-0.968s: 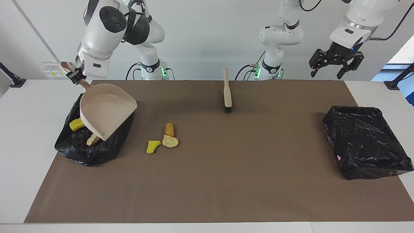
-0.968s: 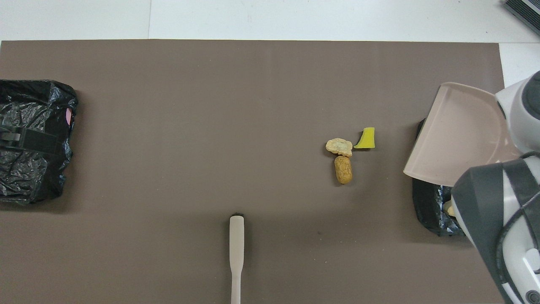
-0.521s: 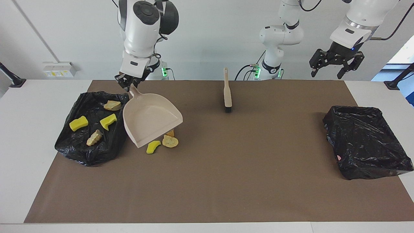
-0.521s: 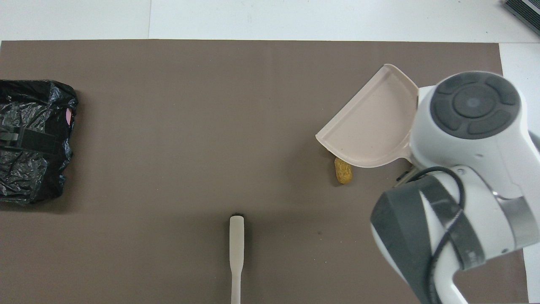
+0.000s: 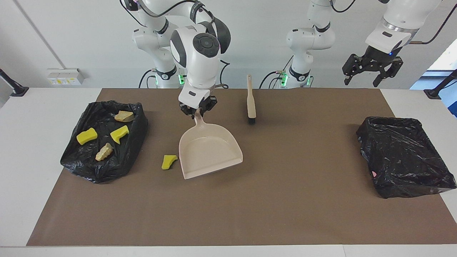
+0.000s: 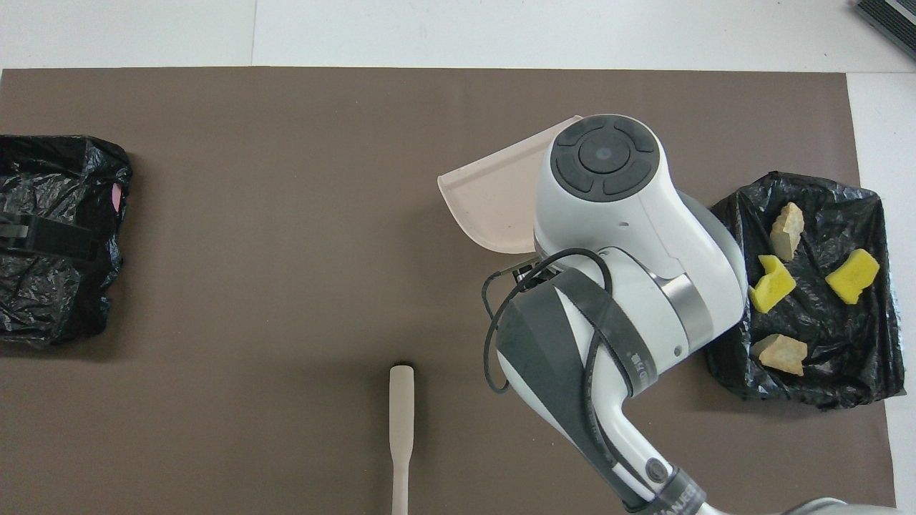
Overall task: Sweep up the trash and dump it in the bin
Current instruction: 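Bring the empty dustpan back toward the remaining trash with the right gripper, then set the dustpan down on the mat and release it with the right gripper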
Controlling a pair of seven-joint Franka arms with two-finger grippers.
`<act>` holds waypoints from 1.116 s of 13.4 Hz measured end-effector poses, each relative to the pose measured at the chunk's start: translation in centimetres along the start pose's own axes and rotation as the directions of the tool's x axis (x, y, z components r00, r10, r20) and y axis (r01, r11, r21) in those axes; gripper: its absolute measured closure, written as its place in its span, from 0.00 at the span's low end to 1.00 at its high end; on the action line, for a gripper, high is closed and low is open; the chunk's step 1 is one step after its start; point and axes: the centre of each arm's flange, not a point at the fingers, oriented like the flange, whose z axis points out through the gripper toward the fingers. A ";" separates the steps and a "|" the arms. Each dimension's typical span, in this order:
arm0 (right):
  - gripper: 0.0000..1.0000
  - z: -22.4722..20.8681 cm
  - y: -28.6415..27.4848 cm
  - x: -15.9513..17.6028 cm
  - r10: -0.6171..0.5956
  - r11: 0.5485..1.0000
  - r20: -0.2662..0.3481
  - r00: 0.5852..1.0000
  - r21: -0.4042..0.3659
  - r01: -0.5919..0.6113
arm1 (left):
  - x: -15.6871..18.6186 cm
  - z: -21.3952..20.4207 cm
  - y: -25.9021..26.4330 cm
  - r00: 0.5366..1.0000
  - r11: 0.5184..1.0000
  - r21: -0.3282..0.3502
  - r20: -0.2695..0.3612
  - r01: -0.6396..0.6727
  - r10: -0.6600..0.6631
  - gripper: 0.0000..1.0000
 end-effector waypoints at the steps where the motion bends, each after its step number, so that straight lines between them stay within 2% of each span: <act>1: 0.67 0.0 -1.7 0.1 0.040 0.999 -0.007 0.999 0.018 -0.040 | 0.0 0.0 0.0 1.000 1.000 0.000 0.000 0.000 0.000 0.00; 4: 0.67 1.7 -7.5 1.4 0.127 0.990 -0.033 0.991 0.068 -0.124 | 0.0 0.0 0.0 1.000 1.000 0.000 0.000 0.000 0.000 0.00; 8: 0.67 6.5 -13.3 4.7 0.207 0.970 -0.037 0.978 0.140 -0.200 | 0.0 0.0 0.0 1.000 1.000 0.000 0.000 0.000 0.000 0.00; 15: 0.67 12.8 -17.2 7.4 0.257 0.950 -0.027 0.966 0.190 -0.247 | 0.0 0.0 0.0 1.000 1.000 0.000 0.000 0.000 0.000 0.00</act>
